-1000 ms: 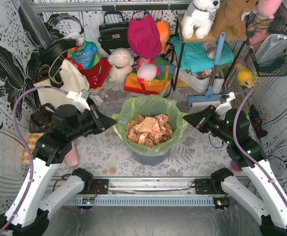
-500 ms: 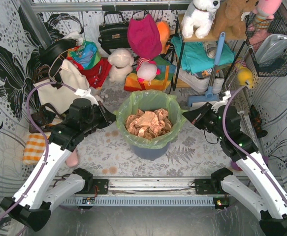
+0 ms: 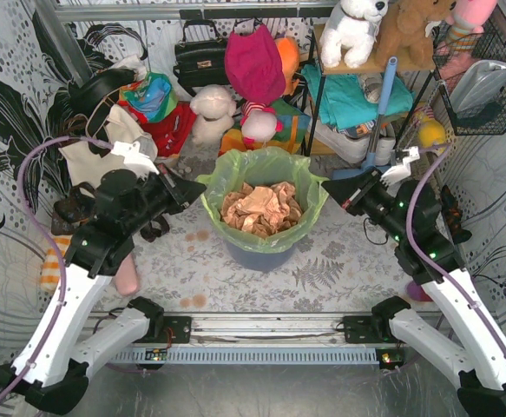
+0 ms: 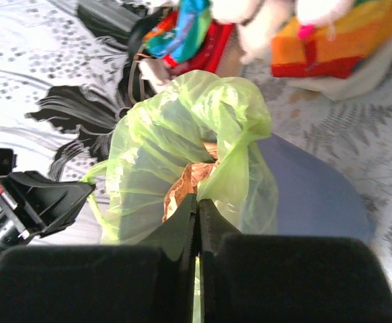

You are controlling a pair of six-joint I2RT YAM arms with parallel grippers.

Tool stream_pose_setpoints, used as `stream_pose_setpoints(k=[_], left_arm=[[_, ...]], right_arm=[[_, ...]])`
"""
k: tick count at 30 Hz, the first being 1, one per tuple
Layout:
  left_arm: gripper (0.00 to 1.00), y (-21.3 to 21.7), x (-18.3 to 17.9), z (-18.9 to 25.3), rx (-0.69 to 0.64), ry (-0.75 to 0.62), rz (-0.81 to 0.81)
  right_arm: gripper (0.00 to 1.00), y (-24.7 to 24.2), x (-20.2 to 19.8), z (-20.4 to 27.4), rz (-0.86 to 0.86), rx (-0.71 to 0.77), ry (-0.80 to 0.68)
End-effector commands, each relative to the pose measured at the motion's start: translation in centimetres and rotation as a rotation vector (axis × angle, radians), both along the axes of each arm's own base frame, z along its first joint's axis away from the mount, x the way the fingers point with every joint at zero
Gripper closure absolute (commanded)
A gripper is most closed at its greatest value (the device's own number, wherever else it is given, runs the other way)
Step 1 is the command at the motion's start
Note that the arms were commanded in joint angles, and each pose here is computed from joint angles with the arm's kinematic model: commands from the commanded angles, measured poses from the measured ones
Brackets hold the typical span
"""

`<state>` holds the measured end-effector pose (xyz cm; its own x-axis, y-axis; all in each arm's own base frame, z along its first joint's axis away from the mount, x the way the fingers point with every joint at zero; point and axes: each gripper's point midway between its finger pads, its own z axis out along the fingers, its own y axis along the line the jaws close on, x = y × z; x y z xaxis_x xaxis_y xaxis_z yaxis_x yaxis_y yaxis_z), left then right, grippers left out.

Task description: Tie the trash bag

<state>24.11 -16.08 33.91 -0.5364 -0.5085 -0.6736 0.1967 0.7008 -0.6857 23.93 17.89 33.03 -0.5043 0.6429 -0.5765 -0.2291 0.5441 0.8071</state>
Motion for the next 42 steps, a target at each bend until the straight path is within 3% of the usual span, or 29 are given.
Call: stream_pose_setpoints(k=[1, 7, 16, 21, 27, 37, 42], left_arm=[[1.00, -1.5, -2.1, 8.3, -0.161, -0.208, -0.117], [1.00, -2.9, -3.2, 9.9, -0.230, -0.224, -0.215], [1.00, -1.9, -2.3, 0.9, -0.091, -0.004, -0.141], [1.00, -0.5, -3.6, -4.4, -0.003, 0.116, -0.103], [1.00, 0.2, -5.8, -7.2, 0.004, 0.187, -0.104], [1.00, 0.0, -8.7, -6.8, -0.005, 0.233, -0.190], [1.00, -0.9, -9.3, -3.5, -0.041, 0.193, -0.256]], right_arm=[[1.00, 1.5, -1.4, 7.3, 0.116, 0.074, -0.193], [1.00, 2.7, -1.7, 8.1, 0.189, 0.110, -0.184], [1.00, 2.7, -1.9, 1.8, 0.185, 0.072, -0.023], [1.00, 1.4, -3.2, -2.4, 0.148, 0.020, 0.081], [1.00, 0.0, -5.0, -5.3, 0.124, -0.037, 0.183], [1.00, 0.5, -6.5, -3.9, 0.186, -0.004, 0.198], [1.00, 1.7, -6.0, -0.6, 0.231, 0.069, 0.148]])
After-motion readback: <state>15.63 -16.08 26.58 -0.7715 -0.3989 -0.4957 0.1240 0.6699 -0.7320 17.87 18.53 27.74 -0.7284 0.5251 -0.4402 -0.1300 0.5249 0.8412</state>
